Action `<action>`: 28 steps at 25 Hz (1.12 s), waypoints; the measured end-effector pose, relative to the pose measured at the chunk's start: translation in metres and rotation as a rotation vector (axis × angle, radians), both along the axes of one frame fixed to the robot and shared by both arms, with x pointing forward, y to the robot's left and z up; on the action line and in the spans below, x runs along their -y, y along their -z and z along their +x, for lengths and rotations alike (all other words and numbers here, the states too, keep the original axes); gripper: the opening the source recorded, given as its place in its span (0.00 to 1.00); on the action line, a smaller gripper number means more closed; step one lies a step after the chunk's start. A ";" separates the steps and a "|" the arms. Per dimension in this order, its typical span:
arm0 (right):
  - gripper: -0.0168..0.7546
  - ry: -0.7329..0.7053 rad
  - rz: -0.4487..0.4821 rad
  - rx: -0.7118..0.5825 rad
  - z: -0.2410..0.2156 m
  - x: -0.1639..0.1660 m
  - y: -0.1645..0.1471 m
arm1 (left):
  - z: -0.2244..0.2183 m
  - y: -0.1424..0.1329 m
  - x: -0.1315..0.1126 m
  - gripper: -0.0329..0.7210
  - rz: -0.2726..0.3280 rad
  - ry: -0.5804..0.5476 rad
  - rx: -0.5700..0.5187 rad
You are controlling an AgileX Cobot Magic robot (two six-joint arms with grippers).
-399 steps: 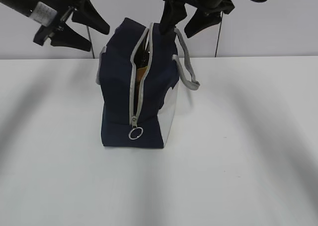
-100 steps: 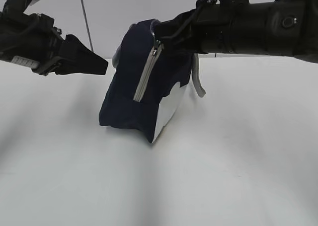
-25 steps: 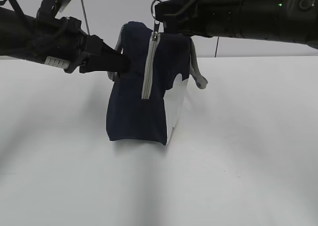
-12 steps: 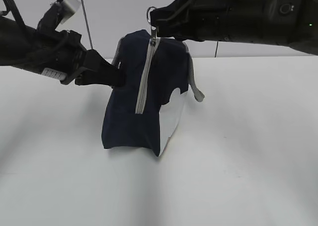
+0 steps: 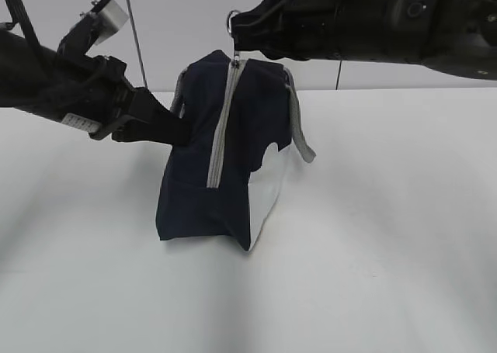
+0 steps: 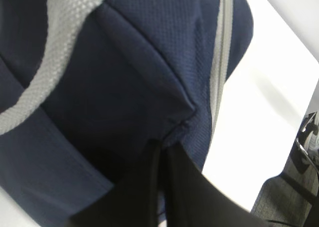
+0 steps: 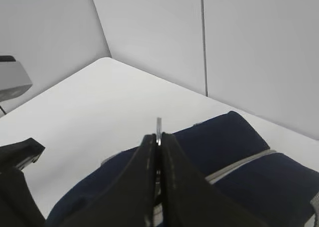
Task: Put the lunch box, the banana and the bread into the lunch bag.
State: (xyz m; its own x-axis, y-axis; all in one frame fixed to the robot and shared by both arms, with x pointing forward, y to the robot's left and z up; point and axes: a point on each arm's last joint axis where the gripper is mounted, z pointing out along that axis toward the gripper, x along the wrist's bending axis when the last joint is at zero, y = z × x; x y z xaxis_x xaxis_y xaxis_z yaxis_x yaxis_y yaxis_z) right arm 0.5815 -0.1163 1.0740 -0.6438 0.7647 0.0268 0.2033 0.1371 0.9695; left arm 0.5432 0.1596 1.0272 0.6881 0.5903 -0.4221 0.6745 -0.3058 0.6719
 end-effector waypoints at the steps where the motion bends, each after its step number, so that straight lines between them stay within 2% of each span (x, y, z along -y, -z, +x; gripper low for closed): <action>1: 0.00 0.003 0.003 -0.003 0.001 0.000 0.000 | 0.000 0.000 0.000 0.04 0.003 0.002 -0.004; 7: 0.00 0.023 0.028 -0.038 0.011 0.000 0.004 | -0.002 0.003 -0.002 0.04 0.036 0.011 -0.028; 12: 0.00 -0.014 0.063 -0.088 0.023 0.005 0.008 | -0.005 0.005 -0.003 0.04 0.064 0.025 -0.052; 24: 0.00 -0.068 0.051 -0.141 0.044 -0.002 0.003 | -0.006 0.006 -0.003 0.04 0.074 0.036 -0.055; 28: 0.00 -0.054 0.048 -0.172 0.057 0.006 0.004 | -0.005 0.006 -0.003 0.04 0.076 0.032 -0.053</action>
State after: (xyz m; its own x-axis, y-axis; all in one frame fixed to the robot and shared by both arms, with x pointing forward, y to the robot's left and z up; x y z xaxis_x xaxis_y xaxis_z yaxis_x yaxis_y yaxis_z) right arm 0.6381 -0.1220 1.0701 -0.6665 0.7246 0.1754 0.3598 0.1067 0.9269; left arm 0.5379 0.1629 1.0211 0.6851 0.5997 -0.4134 0.6975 -0.3766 0.6096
